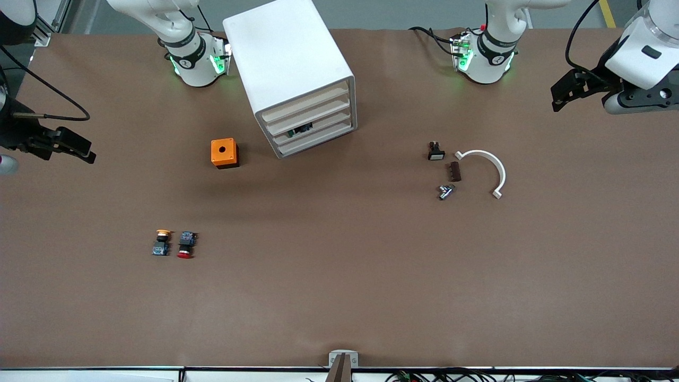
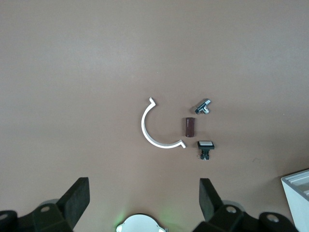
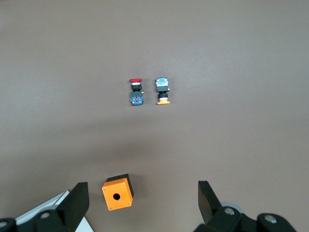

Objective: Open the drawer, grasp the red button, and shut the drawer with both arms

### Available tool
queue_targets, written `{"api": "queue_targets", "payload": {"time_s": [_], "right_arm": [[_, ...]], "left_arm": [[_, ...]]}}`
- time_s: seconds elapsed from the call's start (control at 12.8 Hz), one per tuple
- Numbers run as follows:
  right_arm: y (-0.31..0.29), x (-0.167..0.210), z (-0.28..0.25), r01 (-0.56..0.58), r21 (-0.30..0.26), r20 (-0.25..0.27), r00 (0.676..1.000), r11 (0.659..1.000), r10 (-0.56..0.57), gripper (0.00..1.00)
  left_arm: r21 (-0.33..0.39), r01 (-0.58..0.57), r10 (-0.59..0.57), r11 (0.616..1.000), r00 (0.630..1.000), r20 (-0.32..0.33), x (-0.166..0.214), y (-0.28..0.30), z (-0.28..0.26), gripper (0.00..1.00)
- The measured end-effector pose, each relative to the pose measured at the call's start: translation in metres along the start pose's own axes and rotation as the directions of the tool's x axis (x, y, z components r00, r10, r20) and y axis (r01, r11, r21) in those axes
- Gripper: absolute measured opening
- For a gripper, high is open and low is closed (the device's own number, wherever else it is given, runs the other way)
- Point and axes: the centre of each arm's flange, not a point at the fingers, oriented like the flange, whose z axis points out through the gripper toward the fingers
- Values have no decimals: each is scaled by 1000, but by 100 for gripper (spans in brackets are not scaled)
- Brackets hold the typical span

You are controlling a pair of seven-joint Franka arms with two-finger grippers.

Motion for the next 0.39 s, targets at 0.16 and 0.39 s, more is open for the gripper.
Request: {"api": "queue_targets", "payload": {"time_s": [0.16, 0.39], "right_arm": [[0, 0, 0, 0, 0, 0, 1000, 1000, 0, 100], [0, 0, 0, 1, 0, 0, 1000, 1000, -1, 100]], "left_arm": [[-3, -48, 48, 999, 999, -8, 3, -9, -1, 100], [-7, -59, 59, 998, 998, -10, 8, -30, -1, 100]]}}
